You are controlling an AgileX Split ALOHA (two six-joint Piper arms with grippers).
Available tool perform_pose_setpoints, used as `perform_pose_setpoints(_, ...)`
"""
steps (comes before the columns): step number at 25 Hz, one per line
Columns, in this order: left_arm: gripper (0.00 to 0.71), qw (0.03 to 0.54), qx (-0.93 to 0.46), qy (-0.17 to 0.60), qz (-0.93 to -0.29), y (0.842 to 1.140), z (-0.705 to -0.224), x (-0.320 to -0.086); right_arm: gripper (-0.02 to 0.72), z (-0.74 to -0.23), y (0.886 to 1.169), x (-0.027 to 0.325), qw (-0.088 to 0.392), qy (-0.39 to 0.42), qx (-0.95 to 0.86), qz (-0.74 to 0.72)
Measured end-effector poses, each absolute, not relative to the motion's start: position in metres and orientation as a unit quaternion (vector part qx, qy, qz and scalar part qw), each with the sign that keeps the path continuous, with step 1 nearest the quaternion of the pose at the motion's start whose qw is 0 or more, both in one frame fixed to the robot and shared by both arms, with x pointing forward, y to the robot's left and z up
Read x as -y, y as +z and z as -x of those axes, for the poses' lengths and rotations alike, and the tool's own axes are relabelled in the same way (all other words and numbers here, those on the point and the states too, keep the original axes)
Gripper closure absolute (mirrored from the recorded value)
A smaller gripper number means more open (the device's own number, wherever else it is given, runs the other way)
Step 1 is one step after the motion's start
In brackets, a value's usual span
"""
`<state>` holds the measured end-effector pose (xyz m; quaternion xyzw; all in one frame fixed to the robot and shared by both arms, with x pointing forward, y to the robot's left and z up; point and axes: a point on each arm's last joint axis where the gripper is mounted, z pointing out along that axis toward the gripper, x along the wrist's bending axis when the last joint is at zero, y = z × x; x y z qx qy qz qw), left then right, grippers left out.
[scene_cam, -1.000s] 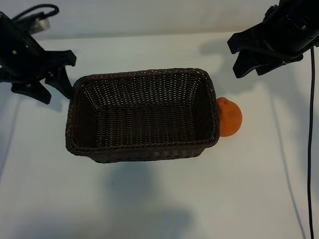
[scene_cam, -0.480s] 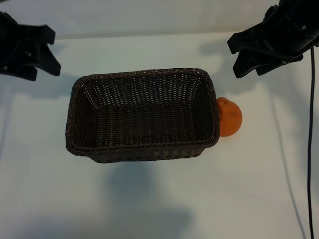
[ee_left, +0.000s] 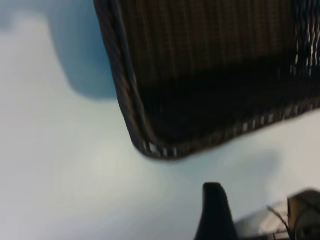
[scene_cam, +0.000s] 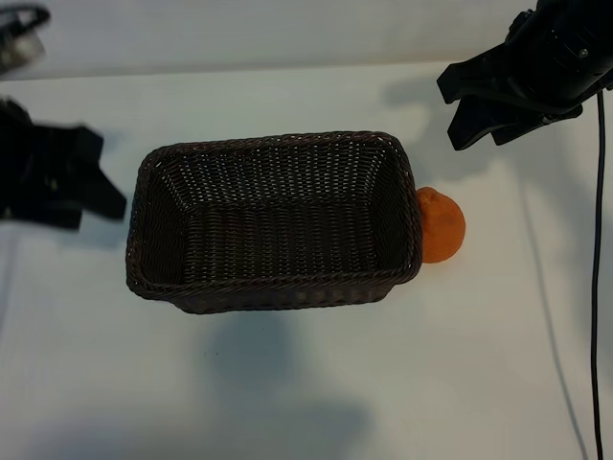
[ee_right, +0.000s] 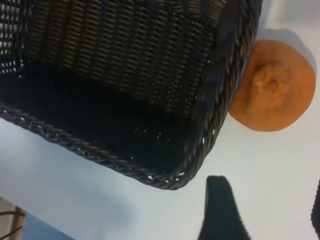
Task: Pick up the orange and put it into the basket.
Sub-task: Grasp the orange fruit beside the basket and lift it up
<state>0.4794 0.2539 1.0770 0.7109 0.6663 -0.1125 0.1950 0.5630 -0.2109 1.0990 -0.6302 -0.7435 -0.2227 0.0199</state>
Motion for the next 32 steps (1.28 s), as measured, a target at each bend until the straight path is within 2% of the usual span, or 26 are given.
perform_pose_setpoints(7,0.185,0.204,-0.672,-0.135,-0.699,1.059,-0.469,-0.251,0.270,-0.563,1.099,0.211,0.020,-0.223,0.744,0.630)
perform_pose_setpoints(16,0.185,0.233,-0.678,-0.124,-0.686,1.061,-0.475,-0.249,0.270,-0.563,1.099,0.211,0.020,-0.223,0.744,0.630)
perform_pose_setpoints(32,0.185,0.239,-0.679,-0.124,-0.683,1.061,-0.476,-0.248,0.270,-0.563,1.099,0.211,0.021,-0.221,0.744,0.630)
